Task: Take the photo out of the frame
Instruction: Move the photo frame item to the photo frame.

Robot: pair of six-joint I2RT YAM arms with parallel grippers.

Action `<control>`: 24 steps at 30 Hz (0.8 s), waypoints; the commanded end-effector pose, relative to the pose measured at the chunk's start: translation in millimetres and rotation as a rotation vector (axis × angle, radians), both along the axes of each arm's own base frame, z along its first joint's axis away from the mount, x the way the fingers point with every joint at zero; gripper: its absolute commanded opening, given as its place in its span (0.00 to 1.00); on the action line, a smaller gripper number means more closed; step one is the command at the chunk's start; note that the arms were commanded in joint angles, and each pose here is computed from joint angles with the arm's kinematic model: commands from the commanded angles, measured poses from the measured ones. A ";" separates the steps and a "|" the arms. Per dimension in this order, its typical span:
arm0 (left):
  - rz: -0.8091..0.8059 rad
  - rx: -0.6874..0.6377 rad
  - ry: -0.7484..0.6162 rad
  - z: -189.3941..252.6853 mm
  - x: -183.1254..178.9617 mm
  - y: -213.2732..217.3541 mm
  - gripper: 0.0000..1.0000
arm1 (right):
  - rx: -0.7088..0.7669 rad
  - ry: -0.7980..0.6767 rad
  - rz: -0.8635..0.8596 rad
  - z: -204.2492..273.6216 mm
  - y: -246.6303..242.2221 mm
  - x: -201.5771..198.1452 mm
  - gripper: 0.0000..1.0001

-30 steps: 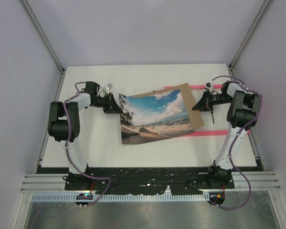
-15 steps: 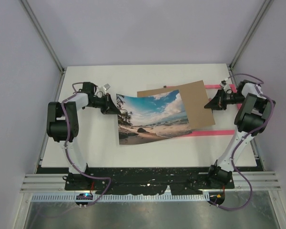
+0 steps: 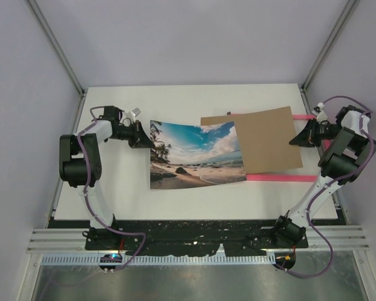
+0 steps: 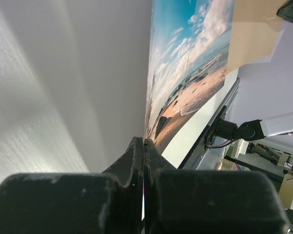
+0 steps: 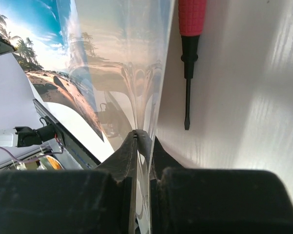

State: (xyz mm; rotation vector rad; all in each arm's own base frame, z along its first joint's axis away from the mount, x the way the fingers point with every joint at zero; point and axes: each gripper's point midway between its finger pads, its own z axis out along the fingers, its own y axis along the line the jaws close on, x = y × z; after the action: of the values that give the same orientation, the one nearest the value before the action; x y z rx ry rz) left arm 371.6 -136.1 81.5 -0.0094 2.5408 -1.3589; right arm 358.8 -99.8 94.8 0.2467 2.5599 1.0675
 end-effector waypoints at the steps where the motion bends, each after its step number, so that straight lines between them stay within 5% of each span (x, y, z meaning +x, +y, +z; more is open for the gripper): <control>1: -0.001 0.002 -0.066 17.8 9.4 6.0 0.00 | -0.215 -0.045 0.033 2.7 -49.8 -8.5 0.08; 15: 0.018 0.006 -0.103 28.3 9.1 11.9 0.00 | -0.219 -0.317 0.162 63.1 -4.7 -11.8 0.08; 24: 0.024 0.017 -0.122 37.1 8.7 15.7 0.00 | -0.375 -0.267 0.065 56.9 -62.8 -18.5 0.08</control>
State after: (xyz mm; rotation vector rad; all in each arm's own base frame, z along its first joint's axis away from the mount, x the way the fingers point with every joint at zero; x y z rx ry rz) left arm 375.0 -126.3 90.8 -0.0137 2.5147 -1.3342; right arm 330.4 -97.1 158.8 0.0300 2.4690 0.9082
